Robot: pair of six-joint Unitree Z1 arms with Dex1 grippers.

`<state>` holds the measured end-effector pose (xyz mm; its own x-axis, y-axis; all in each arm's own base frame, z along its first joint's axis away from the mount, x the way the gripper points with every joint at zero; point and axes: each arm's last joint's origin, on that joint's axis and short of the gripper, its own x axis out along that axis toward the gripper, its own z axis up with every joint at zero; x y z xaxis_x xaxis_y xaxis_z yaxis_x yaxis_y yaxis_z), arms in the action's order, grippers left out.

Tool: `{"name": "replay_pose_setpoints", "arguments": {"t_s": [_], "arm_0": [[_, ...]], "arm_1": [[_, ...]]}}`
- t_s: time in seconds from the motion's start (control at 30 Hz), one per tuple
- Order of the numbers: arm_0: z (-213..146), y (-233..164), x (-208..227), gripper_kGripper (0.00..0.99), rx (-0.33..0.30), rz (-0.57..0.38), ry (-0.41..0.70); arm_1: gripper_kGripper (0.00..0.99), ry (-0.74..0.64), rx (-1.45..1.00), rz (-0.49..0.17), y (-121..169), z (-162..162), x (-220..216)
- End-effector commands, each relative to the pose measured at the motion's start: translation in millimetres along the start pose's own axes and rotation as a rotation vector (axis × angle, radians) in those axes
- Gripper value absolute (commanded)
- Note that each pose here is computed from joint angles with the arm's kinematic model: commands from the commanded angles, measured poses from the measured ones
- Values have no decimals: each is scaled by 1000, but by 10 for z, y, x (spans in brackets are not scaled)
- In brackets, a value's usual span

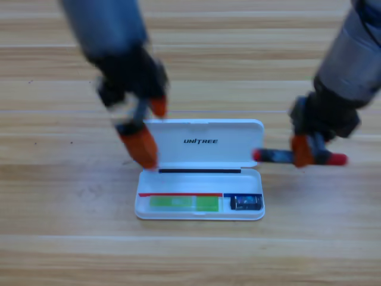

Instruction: Clean up eraser and pencils

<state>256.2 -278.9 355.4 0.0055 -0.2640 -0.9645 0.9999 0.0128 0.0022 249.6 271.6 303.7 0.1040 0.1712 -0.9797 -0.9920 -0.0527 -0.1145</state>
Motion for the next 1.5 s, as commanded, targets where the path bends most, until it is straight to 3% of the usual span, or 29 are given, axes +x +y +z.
{"name": "replay_pose_setpoints", "arguments": {"t_s": [0.03,0.13,0.33,0.67,1.13,1.23,1.27,1.5], "arm_0": [[-796,-394,-1086,990,-60,204,-139],[-1065,-454,-1279,990,-93,263,-157],[-1321,-438,-1212,990,-140,231,-147],[-1350,-445,-1003,990,-148,142,-154],[-1356,-427,-938,990,-154,119,-143],[-1355,-419,-922,990,-155,115,-141],[-1355,-419,-922,990,-155,115,-141],[-1352,-403,-895,990,-158,106,-138]], "arm_1": [[0,62,-64,36,-12,585,499],[0,68,-65,9,-138,795,664],[0,83,-65,5,-279,1051,1002],[0,103,-64,21,-295,1149,1265],[15,91,-52,46,-180,1230,1296],[739,100,-37,48,-171,1216,1307],[879,100,-29,45,-172,1216,1299],[948,44,-19,22,-122,1166,913]]}}
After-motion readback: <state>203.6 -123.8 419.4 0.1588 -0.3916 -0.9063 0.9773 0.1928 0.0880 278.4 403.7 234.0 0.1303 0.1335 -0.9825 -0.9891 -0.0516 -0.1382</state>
